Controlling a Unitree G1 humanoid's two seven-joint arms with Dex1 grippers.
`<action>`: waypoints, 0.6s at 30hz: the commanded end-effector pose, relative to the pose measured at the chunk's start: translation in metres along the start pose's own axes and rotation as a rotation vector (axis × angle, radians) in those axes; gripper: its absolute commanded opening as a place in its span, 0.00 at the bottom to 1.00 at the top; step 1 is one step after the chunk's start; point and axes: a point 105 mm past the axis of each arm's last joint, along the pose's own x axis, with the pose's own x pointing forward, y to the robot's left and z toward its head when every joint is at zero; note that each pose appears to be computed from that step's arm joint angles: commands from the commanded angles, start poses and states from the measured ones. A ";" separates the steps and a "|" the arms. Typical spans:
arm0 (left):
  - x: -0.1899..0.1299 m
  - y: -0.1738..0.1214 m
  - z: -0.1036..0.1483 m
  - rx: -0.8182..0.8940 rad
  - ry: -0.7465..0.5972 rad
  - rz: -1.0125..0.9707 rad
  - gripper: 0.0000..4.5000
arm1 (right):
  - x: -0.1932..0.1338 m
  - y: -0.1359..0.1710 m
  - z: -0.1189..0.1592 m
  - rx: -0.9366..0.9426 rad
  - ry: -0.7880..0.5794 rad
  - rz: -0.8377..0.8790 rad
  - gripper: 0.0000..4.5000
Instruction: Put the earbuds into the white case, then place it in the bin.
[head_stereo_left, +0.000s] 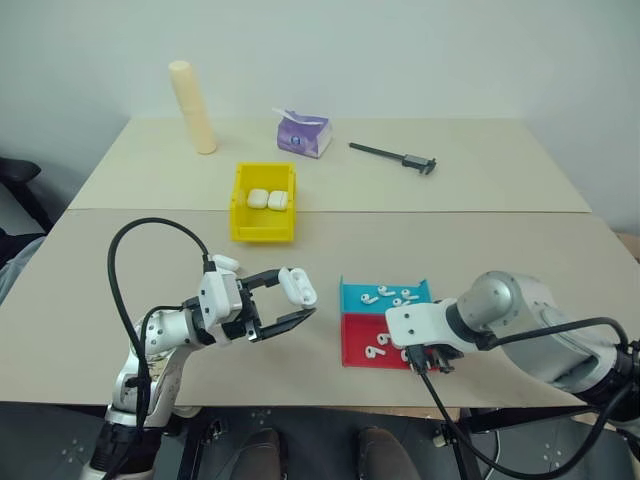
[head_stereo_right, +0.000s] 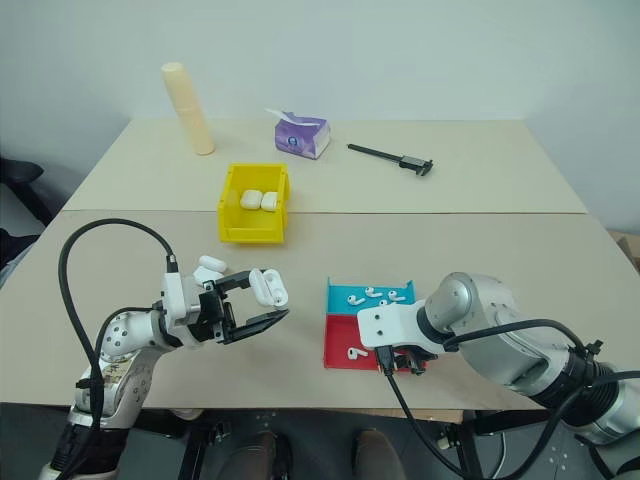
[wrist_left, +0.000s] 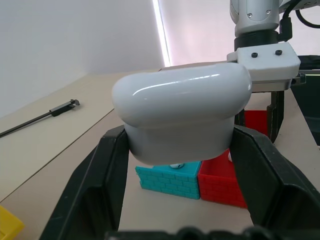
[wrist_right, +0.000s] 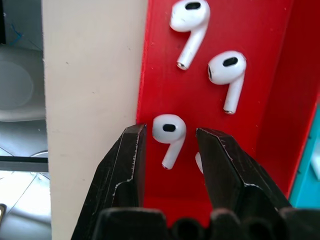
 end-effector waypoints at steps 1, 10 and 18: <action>0.002 -0.001 0.014 0.059 -0.039 -0.013 0.62 | 0.000 -0.002 0.002 -0.025 0.002 -0.019 0.44; 0.001 -0.001 0.014 0.059 -0.037 -0.005 0.62 | 0.000 -0.001 0.004 -0.038 -0.005 -0.011 0.44; 0.001 -0.002 0.012 0.061 -0.029 -0.007 0.62 | 0.003 -0.001 -0.001 -0.055 0.020 -0.019 0.24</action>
